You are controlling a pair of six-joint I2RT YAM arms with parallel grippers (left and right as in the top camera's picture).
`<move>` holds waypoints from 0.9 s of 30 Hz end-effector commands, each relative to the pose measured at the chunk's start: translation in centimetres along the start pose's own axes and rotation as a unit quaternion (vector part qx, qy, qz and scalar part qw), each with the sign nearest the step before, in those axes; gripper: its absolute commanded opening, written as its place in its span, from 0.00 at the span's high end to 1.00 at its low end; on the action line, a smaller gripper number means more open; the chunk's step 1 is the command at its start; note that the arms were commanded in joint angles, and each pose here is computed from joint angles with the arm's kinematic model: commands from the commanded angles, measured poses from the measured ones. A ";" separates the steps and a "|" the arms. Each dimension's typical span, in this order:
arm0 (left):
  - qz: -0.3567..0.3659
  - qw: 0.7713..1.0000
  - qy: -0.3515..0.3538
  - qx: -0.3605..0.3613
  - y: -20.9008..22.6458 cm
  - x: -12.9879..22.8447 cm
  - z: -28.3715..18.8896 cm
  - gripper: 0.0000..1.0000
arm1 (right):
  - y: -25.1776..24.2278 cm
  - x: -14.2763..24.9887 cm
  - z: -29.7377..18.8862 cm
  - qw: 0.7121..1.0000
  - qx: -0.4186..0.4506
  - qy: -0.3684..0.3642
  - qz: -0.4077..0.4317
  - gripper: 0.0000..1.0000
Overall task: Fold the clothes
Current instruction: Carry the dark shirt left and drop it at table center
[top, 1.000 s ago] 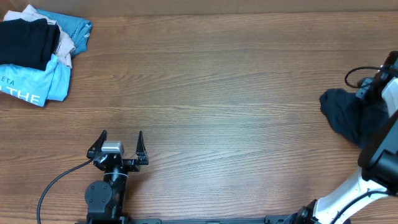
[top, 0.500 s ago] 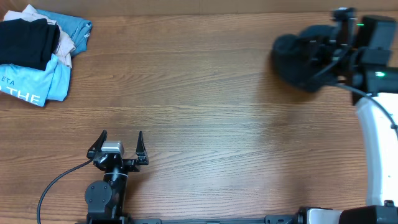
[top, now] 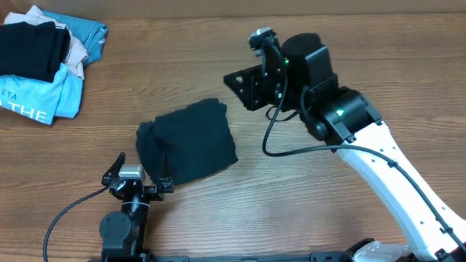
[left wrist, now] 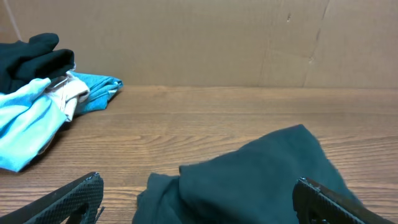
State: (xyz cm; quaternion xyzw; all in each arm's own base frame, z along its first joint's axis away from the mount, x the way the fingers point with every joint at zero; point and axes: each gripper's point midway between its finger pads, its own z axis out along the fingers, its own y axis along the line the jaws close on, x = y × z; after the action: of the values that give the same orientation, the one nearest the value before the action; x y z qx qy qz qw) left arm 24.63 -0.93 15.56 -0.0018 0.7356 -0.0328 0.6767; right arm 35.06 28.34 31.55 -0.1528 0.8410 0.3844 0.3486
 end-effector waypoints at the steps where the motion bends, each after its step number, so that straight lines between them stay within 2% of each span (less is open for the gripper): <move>1: 0.006 1.000 -0.002 0.000 0.1 0.0 0.0 0.00 | -2.2 -1.1 -1.8 0.999 0.039 -0.013 0.022 0.57; 2: 0.006 1.000 -0.002 0.000 0.1 0.0 0.0 0.00 | -3.3 -0.5 -2.0 0.997 0.063 -0.002 0.032 0.42; 4: 0.006 1.000 -0.002 0.000 0.1 0.0 0.0 0.00 | -4.5 1.4 -2.2 0.994 0.095 0.032 0.051 0.00; 9: 0.006 1.000 -0.002 0.000 0.1 0.0 0.0 0.00 | -6.1 5.4 -2.7 0.983 0.130 0.102 0.078 0.00; 16: 0.006 1.000 -0.002 0.000 0.1 0.0 0.0 0.00 | -11.1 12.2 1.6 0.955 0.170 0.177 0.164 0.00; 20: 0.006 1.000 -0.002 0.000 0.1 0.0 0.0 0.00 | -13.4 15.5 3.3 0.940 0.187 0.189 0.215 0.00; 24: 0.006 1.000 -0.002 0.000 0.1 0.0 0.0 0.00 | -13.9 15.1 4.4 0.947 0.179 0.160 0.215 0.00; 26: -0.041 0.997 -0.001 0.069 -2.3 -0.2 -0.2 0.00 | -14.3 14.7 4.4 0.948 0.186 0.150 0.209 0.00; 27: -0.089 0.991 0.005 0.102 -3.5 -0.2 -0.4 0.00 | -14.7 14.3 4.5 0.949 0.196 0.138 0.204 0.00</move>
State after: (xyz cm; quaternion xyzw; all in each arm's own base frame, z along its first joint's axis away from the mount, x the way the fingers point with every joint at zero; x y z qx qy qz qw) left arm 24.60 -1.58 15.75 0.0034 0.7329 -0.0537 0.6782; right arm 33.97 22.76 11.55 0.0300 0.9525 0.2650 0.1472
